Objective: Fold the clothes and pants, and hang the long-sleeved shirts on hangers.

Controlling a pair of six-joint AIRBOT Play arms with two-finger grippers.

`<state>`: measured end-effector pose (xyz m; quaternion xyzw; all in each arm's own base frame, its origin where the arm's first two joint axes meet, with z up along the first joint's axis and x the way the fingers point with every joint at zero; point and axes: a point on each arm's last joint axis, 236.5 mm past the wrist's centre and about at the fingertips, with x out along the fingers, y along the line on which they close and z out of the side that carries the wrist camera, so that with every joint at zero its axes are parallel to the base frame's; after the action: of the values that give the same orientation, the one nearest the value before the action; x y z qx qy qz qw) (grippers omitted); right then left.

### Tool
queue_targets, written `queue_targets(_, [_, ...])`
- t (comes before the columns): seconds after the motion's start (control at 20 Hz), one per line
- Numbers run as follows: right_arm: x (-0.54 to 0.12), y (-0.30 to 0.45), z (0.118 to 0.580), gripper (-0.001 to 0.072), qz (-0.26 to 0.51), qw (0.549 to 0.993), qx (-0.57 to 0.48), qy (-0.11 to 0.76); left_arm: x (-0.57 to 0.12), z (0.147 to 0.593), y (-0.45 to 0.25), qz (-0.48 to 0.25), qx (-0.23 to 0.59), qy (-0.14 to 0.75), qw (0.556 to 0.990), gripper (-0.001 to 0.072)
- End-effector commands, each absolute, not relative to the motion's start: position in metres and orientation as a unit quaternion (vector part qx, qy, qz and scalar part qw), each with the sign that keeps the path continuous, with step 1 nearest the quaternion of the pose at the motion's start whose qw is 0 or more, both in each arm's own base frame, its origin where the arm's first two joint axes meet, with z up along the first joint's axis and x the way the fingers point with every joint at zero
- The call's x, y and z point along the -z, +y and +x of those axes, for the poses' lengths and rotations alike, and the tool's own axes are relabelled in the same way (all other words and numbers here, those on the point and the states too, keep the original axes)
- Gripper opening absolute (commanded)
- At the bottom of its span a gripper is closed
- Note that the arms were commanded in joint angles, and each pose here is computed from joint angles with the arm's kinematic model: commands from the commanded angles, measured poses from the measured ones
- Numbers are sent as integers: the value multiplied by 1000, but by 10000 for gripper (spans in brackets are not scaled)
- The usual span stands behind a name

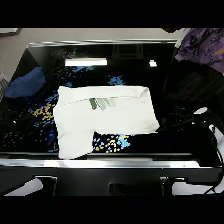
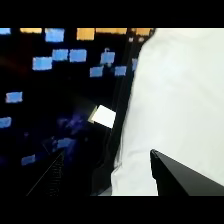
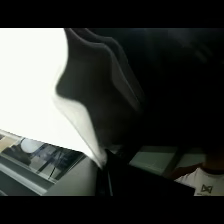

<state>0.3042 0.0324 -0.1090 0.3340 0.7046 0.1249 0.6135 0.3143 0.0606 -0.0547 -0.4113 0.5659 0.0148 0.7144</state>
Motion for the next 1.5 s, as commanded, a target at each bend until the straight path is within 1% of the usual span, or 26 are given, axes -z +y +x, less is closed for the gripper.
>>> queue_targets(0.0, [101,37,307,25,342,615,-133,698,70,309,40,-429,11,560,708,614])
queue_targets(0.4, [101,37,308,25,343,618,-132,696,84,308,-13,-391,67,607,689,612])
queue_targets(1.2, [104,33,314,25,341,629,-124,688,94,306,-40,-400,60,634,660,596])
queue_targets(1.25, [104,33,315,25,341,629,-124,687,94,306,-40,-401,60,634,659,534])
queue_targets(1.3, [104,33,314,25,341,629,-124,687,95,305,-40,-401,59,634,658,449])
queue_targets(1.45, [104,33,314,25,341,629,-124,688,99,302,-43,-402,62,642,650,448])
